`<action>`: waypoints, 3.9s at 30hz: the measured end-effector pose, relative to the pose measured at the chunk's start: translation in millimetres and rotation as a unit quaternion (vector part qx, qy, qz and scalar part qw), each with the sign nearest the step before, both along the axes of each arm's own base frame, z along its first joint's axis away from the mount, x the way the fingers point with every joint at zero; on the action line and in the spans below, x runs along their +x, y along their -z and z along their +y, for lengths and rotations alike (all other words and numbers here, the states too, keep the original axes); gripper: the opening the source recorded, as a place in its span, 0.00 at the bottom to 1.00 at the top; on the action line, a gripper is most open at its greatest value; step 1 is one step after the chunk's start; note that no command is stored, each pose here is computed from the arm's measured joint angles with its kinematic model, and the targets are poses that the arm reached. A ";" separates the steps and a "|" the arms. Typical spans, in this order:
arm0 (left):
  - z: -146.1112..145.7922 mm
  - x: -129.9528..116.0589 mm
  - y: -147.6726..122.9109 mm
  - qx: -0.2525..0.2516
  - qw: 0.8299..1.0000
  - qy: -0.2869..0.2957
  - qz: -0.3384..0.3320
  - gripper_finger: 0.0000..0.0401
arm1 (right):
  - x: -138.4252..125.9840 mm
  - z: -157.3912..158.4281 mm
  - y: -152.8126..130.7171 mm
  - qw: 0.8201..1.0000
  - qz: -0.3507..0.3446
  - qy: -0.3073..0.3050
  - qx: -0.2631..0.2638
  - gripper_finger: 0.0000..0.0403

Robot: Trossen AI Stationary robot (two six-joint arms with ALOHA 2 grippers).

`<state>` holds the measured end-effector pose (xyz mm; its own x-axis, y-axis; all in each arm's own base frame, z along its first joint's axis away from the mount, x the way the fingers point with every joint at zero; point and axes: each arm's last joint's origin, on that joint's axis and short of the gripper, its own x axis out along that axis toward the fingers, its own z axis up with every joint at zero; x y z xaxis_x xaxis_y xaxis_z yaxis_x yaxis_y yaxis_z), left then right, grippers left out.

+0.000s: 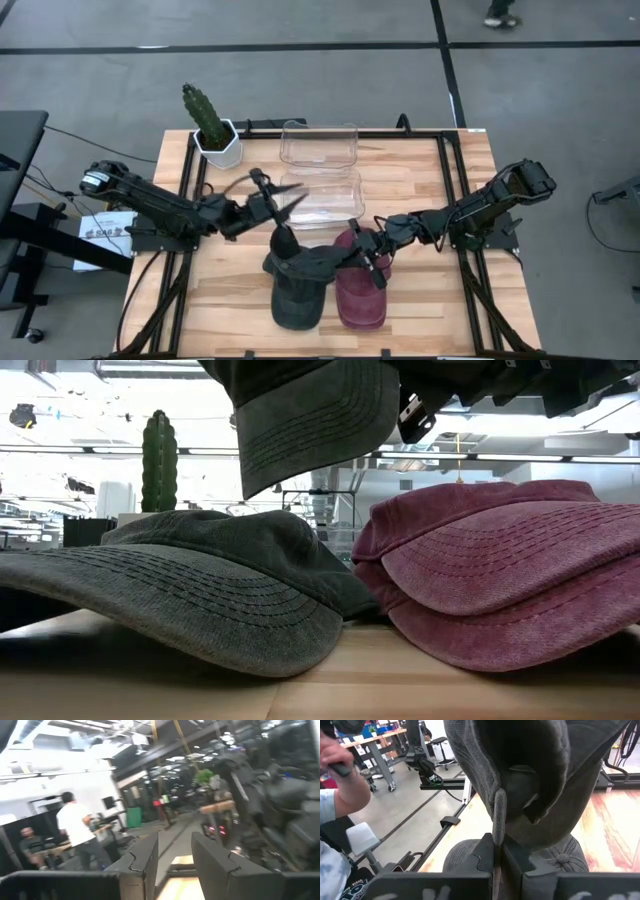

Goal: Pick & Place hat
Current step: Put the top black cap into the bottom transparent bin

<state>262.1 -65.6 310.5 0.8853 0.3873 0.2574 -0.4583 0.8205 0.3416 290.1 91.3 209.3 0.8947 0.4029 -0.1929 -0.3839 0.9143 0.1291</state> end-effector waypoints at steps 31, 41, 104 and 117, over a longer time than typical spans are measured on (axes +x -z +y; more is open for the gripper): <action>-12.7 -23.6 -9.5 -0.039 0.995 -0.086 0.023 0.29 | -37.1 -23.9 -22.7 0.917 0.049 0.326 -0.223 0.01; -27.6 -26.6 11.8 0.131 0.966 -0.106 0.196 0.29 | -38.3 -22.3 -20.2 0.921 0.060 0.316 -0.220 0.01; -10.9 -77.3 -39.7 -0.032 0.982 -0.177 0.064 0.29 | 90.5 -52.9 49.7 0.916 0.121 0.320 -0.209 0.01; -11.5 -76.3 -39.0 -0.031 0.982 -0.177 0.066 0.29 | 93.0 -56.0 52.2 0.910 0.139 0.324 -0.219 0.01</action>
<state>185.8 -77.2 349.5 0.7170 0.6872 0.1167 -0.6732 0.6393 0.3717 383.1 35.3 157.1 0.8090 -0.3606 -0.4642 0.2450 0.9247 -0.2913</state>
